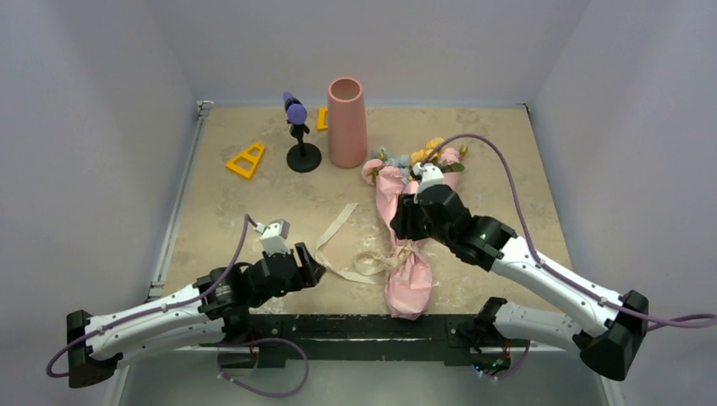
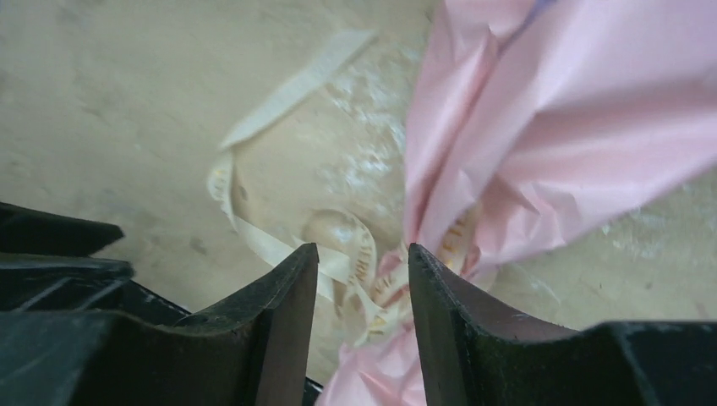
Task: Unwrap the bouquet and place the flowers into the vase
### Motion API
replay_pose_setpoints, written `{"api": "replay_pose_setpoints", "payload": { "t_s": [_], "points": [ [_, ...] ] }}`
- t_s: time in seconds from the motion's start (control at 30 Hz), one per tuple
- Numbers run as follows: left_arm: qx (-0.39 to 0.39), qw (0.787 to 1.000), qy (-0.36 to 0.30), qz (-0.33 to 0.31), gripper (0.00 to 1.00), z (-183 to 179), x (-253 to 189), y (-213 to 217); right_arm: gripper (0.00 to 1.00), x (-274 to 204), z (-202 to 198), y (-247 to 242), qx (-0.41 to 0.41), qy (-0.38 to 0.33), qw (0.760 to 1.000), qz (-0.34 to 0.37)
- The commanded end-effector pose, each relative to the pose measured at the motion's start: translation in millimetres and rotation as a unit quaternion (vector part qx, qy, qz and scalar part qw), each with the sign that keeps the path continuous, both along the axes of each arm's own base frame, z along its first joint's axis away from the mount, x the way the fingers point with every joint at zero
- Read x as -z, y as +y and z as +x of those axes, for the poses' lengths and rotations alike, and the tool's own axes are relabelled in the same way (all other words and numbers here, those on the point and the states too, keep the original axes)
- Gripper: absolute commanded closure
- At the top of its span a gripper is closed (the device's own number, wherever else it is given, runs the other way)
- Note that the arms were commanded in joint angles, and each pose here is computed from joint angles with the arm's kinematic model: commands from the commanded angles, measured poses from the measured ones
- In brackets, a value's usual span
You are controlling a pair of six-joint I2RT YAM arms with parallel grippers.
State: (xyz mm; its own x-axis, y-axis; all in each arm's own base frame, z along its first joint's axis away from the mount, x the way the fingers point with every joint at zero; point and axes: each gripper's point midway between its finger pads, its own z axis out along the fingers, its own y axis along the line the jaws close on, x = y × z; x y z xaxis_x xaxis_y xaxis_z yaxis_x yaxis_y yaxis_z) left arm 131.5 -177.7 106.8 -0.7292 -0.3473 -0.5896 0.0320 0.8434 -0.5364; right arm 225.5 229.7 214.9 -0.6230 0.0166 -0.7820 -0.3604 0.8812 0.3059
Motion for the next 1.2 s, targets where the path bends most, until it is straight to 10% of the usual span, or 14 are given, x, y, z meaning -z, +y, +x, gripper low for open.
{"api": "replay_pose_setpoints", "payload": {
  "t_s": [0.0, 0.87, 1.17],
  "points": [
    [0.038, 0.999, -0.008, -0.023, 0.32, 2, -5, -26, 0.52, 51, -15, -24, 0.057, 0.050, 0.997, -0.004],
    [0.156, 0.987, 0.025, -0.036, 0.32, -1, -4, -114, 0.49, 97, -49, -7, 0.021, 0.131, 0.990, 0.056],
    [0.158, 0.986, 0.029, -0.035, 0.33, 0, -2, -118, 0.91, 113, -54, -15, 0.027, 0.154, 0.988, 0.018]
  ]
}}
